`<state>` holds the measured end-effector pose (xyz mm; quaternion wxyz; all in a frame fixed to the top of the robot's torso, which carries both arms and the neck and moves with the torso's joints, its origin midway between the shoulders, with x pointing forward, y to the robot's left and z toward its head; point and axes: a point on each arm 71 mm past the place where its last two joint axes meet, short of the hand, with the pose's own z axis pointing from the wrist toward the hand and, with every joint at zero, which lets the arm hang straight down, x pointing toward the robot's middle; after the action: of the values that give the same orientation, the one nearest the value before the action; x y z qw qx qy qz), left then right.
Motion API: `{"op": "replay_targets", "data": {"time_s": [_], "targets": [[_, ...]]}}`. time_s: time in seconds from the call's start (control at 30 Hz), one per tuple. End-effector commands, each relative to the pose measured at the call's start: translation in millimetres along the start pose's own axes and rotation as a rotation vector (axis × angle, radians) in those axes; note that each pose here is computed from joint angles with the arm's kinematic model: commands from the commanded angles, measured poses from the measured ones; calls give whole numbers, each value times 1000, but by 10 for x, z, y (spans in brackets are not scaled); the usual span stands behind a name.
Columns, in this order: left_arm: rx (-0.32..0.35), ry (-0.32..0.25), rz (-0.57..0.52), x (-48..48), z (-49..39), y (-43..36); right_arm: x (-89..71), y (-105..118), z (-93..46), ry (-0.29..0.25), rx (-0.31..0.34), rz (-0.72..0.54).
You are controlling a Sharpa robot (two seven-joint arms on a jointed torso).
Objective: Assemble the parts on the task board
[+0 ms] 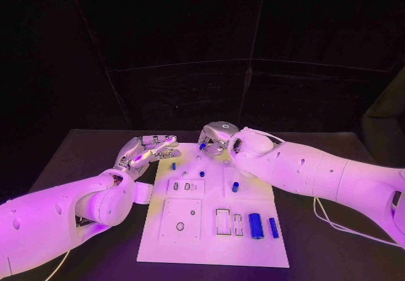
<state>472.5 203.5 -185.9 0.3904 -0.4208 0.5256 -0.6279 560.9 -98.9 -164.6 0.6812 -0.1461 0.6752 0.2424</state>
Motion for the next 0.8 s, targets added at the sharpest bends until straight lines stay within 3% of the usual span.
{"op": "replay_targets", "data": {"time_s": [0.03,0.6,0.8], "targets": [[17,8,2,18,10,-22,-1,-11,27,12,16,-3],[9,15,-2,19,14,-16,40,8,81,46,37,-24],[8,15,-2,10,14,-15,13,8,70,13,34,-21]]}}
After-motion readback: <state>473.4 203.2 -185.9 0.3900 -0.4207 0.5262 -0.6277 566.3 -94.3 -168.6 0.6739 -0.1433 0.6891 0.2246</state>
